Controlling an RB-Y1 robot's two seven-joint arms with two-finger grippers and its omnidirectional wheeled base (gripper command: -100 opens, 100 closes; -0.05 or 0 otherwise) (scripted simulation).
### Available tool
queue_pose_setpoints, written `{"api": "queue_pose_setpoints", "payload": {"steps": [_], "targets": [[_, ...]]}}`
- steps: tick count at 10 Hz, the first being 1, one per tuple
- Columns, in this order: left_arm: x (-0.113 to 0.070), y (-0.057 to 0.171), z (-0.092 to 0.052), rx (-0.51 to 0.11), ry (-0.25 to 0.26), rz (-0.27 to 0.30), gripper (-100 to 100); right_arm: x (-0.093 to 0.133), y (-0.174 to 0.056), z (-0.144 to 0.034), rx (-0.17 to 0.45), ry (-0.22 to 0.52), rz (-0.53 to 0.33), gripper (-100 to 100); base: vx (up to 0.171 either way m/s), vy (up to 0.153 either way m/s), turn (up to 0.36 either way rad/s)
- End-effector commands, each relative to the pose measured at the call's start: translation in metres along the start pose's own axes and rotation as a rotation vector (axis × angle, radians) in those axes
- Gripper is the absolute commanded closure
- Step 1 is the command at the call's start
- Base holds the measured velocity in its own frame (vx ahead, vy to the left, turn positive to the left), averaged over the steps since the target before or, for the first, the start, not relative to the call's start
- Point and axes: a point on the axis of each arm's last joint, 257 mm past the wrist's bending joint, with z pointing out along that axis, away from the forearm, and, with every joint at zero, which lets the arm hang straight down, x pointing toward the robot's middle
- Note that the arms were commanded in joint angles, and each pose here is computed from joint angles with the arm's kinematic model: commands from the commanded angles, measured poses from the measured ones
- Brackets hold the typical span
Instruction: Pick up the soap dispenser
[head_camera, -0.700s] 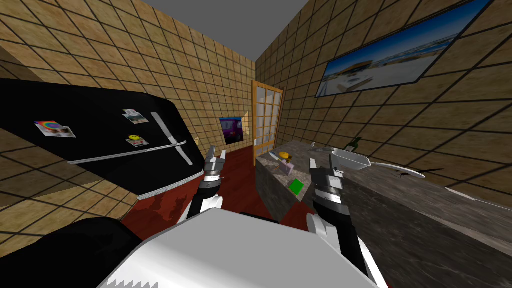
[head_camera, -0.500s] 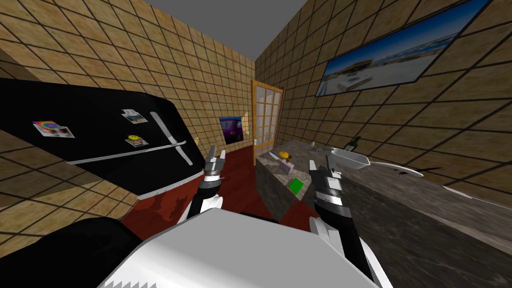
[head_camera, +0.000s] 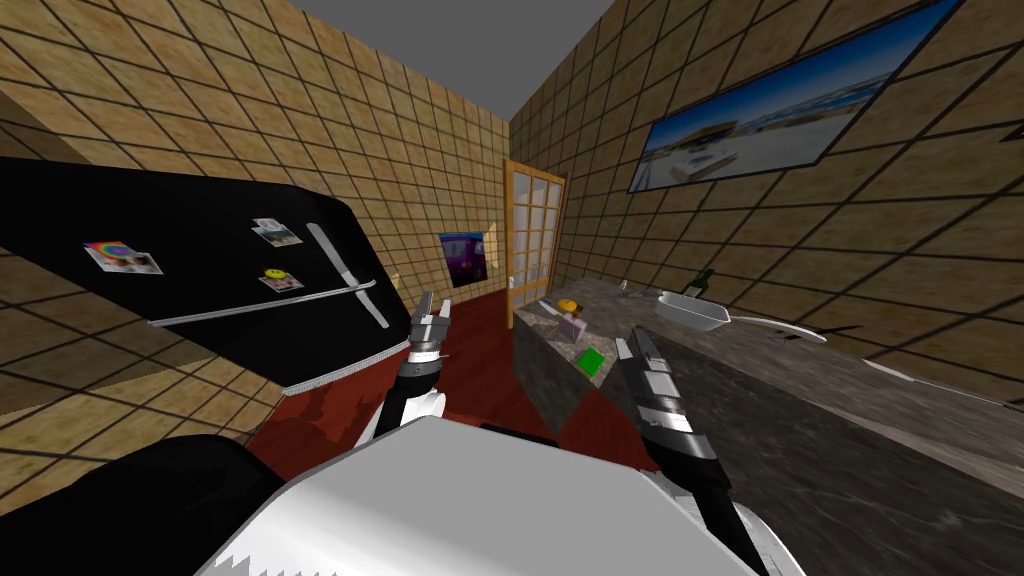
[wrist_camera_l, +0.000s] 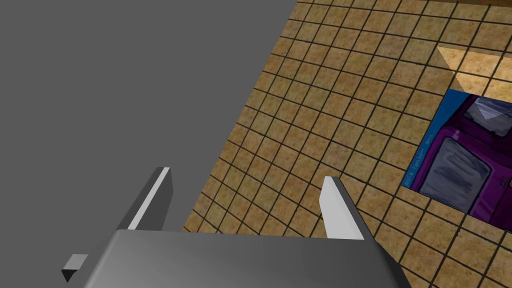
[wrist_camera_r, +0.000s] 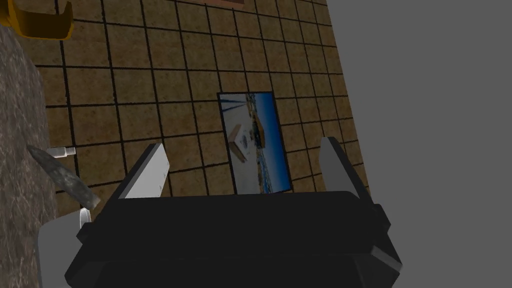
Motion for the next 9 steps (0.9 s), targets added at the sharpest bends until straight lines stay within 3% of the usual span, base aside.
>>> {"api": "queue_pose_setpoints", "payload": {"steps": [1,4,6,7,9], "targets": [[0.000,0.000,0.000,0.000,0.000,0.000,0,0.000,-0.019,-0.014,0.068,0.042,-0.070,-100,-0.093,0.044,0.010],[0.000,0.000,0.000,0.000,0.000,0.000,0,0.000,-0.058,-0.050,0.199,0.130,-0.196,-100,-0.090,0.041,0.043],[0.000,0.000,0.000,0.000,0.000,0.000,0,-0.005,-0.086,-0.086,0.307,0.193,-0.274,-100,-0.073,0.035,0.118],[0.000,0.000,0.000,0.000,0.000,0.000,0,-0.005,-0.087,-0.087,0.310,0.193,-0.274,-100,-0.041,0.015,0.033],[0.000,0.000,0.000,0.000,0.000,0.000,0,-0.012,-0.111,-0.124,0.412,0.254,-0.343,-100,-0.025,0.029,0.136]]}}
